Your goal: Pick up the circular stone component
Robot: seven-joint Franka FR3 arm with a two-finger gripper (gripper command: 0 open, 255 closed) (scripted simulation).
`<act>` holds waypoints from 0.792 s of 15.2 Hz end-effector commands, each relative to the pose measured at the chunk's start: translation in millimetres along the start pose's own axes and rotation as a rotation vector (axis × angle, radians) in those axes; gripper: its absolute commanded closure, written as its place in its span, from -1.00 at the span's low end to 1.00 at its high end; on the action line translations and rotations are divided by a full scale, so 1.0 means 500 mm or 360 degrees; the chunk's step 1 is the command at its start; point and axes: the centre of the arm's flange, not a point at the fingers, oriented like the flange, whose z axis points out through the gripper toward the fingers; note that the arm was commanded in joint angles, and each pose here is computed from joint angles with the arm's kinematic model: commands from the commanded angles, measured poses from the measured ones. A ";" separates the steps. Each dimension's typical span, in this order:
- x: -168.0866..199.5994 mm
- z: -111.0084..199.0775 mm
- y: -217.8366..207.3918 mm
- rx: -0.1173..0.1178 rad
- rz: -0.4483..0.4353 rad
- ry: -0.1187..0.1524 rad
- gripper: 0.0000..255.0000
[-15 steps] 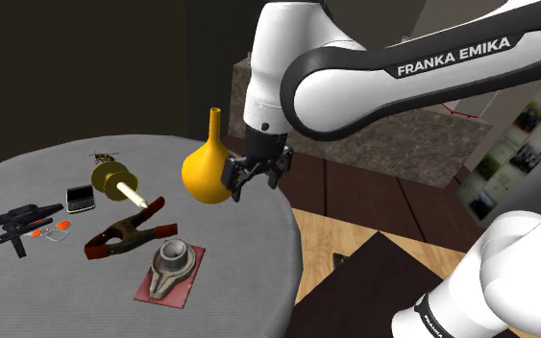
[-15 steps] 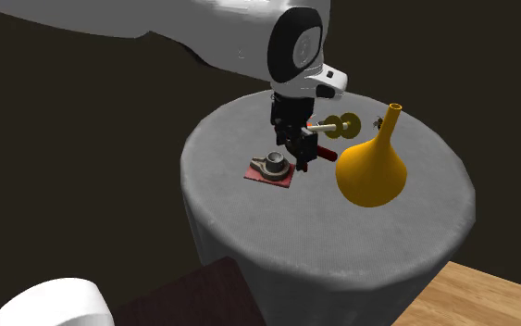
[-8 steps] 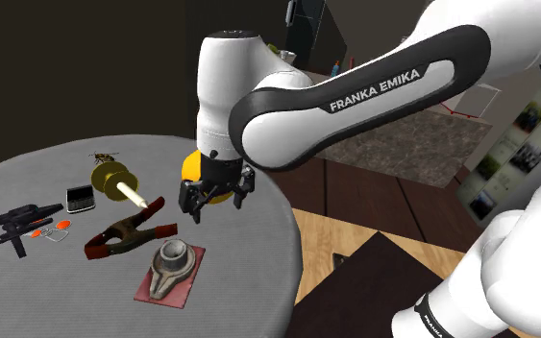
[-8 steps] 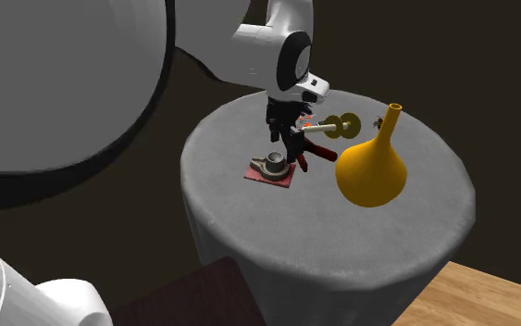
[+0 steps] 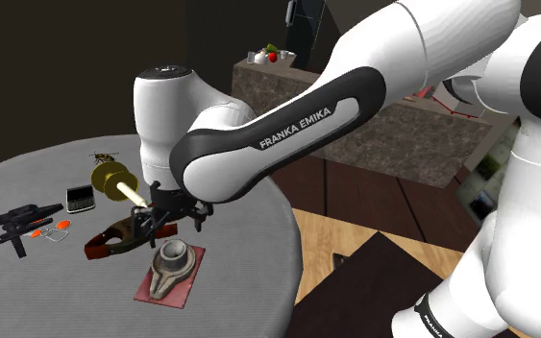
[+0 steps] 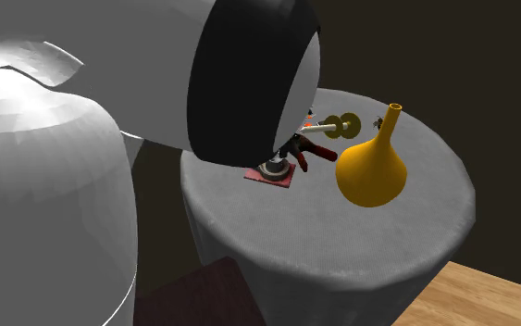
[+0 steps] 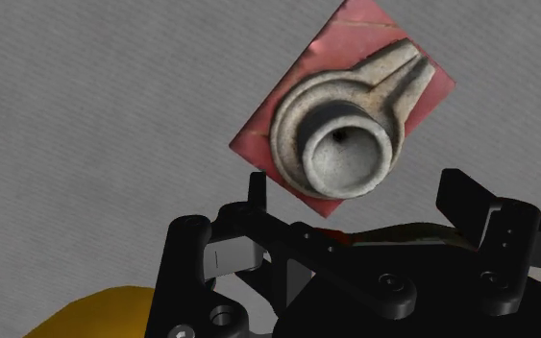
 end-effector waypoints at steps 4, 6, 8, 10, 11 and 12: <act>0.006 0.052 -0.014 0.0000 0.0004 0.0000 -1.00; 0.005 0.073 -0.014 0.0000 0.0004 0.0000 -1.00; 0.005 0.089 -0.014 0.0000 0.0004 0.0000 -1.00; 0.004 0.090 -0.014 0.0000 0.0004 0.0000 1.00; 0.004 0.090 -0.016 0.0000 0.0004 0.0000 1.00; 0.003 0.091 -0.016 -0.0001 0.0004 0.0000 1.00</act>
